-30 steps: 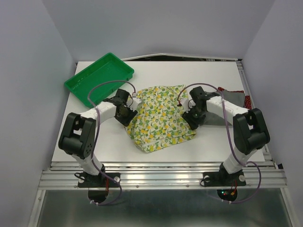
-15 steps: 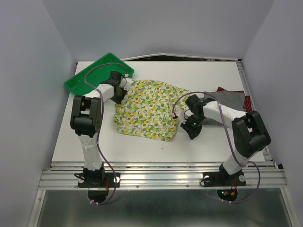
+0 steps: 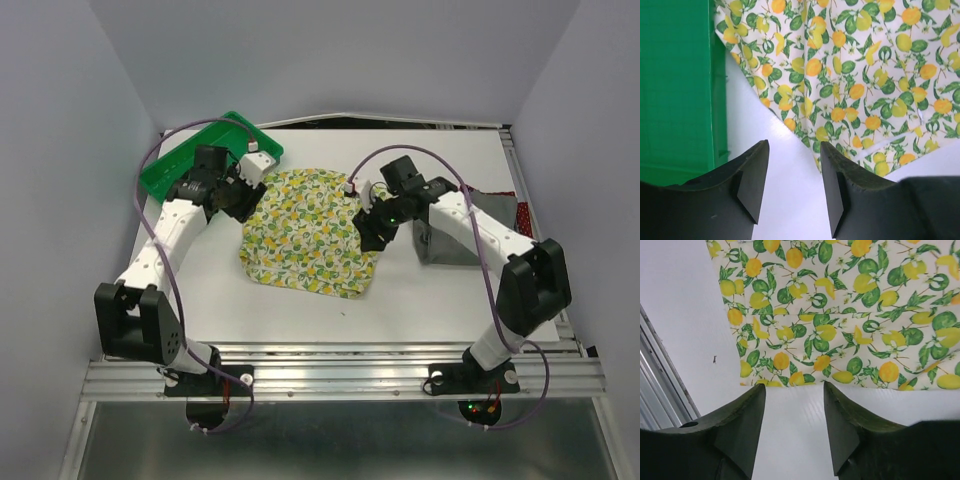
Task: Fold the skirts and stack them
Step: Flatten the skirt out
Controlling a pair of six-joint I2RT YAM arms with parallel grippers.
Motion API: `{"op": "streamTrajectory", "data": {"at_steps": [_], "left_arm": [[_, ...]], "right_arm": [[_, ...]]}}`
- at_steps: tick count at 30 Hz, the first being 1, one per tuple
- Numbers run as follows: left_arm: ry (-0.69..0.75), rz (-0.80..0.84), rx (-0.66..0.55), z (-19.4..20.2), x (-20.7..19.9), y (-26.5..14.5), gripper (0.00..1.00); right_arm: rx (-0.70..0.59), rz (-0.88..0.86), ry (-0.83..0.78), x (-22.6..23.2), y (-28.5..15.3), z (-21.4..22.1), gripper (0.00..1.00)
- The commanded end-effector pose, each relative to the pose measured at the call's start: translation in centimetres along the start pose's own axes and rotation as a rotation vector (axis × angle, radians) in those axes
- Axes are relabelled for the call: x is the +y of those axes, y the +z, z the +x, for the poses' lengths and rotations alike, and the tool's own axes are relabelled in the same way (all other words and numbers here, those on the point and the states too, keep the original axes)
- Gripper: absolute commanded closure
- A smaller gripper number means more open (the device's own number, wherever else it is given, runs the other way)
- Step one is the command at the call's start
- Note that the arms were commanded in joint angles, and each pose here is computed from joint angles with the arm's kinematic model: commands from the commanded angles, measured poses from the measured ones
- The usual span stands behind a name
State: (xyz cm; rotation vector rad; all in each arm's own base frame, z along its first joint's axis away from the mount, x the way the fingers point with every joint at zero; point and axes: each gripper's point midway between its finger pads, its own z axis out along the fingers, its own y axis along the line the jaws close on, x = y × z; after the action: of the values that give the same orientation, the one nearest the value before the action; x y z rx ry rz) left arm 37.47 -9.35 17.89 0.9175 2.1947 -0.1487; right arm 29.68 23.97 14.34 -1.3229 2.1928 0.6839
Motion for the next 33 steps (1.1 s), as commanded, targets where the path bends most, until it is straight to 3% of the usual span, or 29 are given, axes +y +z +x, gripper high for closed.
{"op": "streamTrajectory", "data": {"at_steps": [1,4,9,12,17,19,20,23,27,33], "left_arm": [[-0.009,0.068,0.182,6.9,-2.7,0.4,0.43],[-0.047,0.072,0.226,9.3,-3.6,1.1,0.39],[-0.198,0.056,0.247,10.8,-3.9,2.5,0.35],[-0.275,0.045,0.26,11.6,-3.6,3.1,0.28],[-0.365,0.075,0.273,12.8,-3.7,3.0,0.33],[-0.377,0.107,0.216,11.5,-3.6,2.2,0.34],[-0.371,0.113,0.178,10.6,-3.6,1.4,0.34],[-0.361,0.143,0.098,8.2,-3.8,0.1,0.31],[-0.383,0.141,0.051,6.7,-3.2,-0.8,0.29],[-0.554,0.146,0.093,7.8,-2.3,-0.1,0.28]], "right_arm": [[0.032,-0.004,-0.006,1.4,3.1,0.4,0.43],[0.089,0.043,0.011,1.7,4.8,2.9,0.39],[0.171,0.106,0.079,1.0,6.4,6.3,0.44],[0.209,0.107,0.135,1.6,6.5,8.3,0.46],[0.136,0.185,0.218,1.4,4.6,7.1,0.48],[0.055,0.218,0.31,0.6,3.1,5.8,0.45],[-0.006,0.228,0.364,0.7,1.9,4.6,0.37],[-0.099,0.201,0.534,0.4,0.0,3.2,0.29],[-0.109,0.119,0.763,0.5,0.2,3.7,0.24],[-0.05,0.064,1.023,0.8,3.6,5.7,0.27]]}}
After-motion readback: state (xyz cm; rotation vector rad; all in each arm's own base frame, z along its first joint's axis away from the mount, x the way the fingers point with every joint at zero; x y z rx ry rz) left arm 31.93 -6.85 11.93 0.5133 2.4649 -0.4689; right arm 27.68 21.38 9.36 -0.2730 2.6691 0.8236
